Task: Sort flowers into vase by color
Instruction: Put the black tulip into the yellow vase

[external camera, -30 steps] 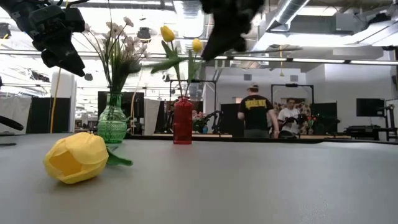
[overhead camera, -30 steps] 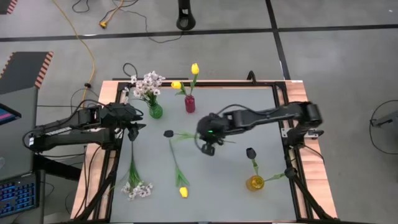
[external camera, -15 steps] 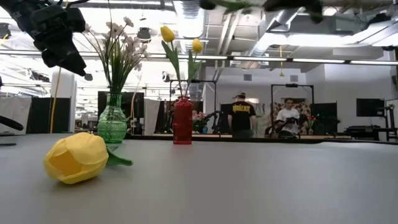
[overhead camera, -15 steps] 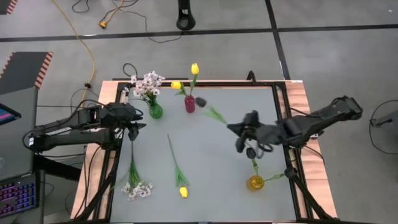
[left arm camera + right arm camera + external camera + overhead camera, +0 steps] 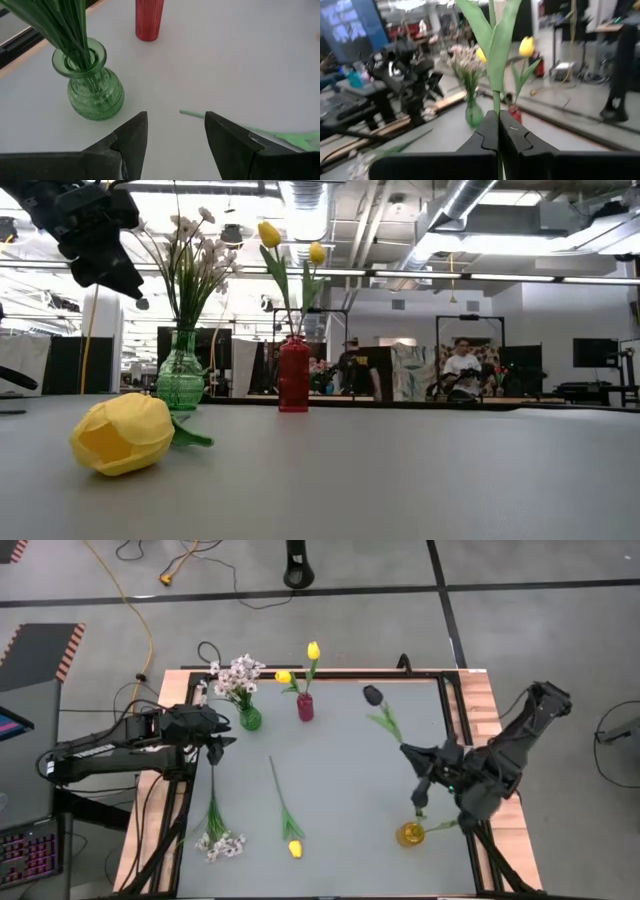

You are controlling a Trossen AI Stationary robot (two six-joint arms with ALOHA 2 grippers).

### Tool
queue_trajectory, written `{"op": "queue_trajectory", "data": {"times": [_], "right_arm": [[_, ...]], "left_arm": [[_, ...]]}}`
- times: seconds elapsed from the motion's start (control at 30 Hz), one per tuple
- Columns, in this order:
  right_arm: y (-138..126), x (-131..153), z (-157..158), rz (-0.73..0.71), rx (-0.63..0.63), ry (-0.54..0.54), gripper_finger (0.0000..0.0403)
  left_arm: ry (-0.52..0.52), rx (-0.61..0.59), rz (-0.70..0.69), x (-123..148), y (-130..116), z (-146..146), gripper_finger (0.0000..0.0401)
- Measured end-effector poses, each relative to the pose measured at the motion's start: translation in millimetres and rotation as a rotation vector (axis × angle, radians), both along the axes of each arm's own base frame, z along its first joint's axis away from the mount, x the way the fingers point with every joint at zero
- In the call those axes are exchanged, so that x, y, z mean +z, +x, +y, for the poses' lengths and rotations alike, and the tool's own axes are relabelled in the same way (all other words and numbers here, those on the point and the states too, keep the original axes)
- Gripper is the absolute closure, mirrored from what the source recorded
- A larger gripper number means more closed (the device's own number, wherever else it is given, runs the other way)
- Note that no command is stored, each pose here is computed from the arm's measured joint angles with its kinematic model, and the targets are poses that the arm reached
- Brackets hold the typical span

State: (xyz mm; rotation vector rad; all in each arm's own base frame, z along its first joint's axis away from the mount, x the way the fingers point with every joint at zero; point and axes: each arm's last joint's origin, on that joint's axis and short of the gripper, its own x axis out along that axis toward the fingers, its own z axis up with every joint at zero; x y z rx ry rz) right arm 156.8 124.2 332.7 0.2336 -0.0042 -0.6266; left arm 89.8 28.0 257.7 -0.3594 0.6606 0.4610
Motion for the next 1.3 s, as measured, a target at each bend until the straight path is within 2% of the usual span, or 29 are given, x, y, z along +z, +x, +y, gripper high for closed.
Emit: {"op": "queue_trajectory", "data": {"times": [0.2,0.3,0.47,0.7,1.0,1.13,1.3], "right_arm": [[-10,1,6,-0.037,-0.055,-0.045,0.0378],[-10,1,6,-0.038,-0.056,-0.045,0.0377],[-9,2,5,-0.038,-0.062,-0.045,0.0377],[-9,2,6,-0.028,-0.061,-0.058,0.0377],[-9,2,6,-0.026,-0.059,-0.058,0.0377],[-9,1,6,-0.024,-0.055,-0.059,0.0377],[-9,1,6,-0.022,-0.053,-0.059,0.0377]], "left_arm": [[0.011,-0.003,-0.087,6,5,1,0.0217],[0.041,-0.008,-0.188,15,11,3,0.0217],[0.110,-0.096,-0.388,34,24,4,0.0217],[0.217,-0.247,-0.596,51,66,0,0.0217],[0.319,-0.368,-0.782,45,136,-13,0.0217],[0.345,-0.371,-0.801,43,154,-14,0.0217],[0.344,-0.356,-0.808,49,164,-14,0.0217]]}}
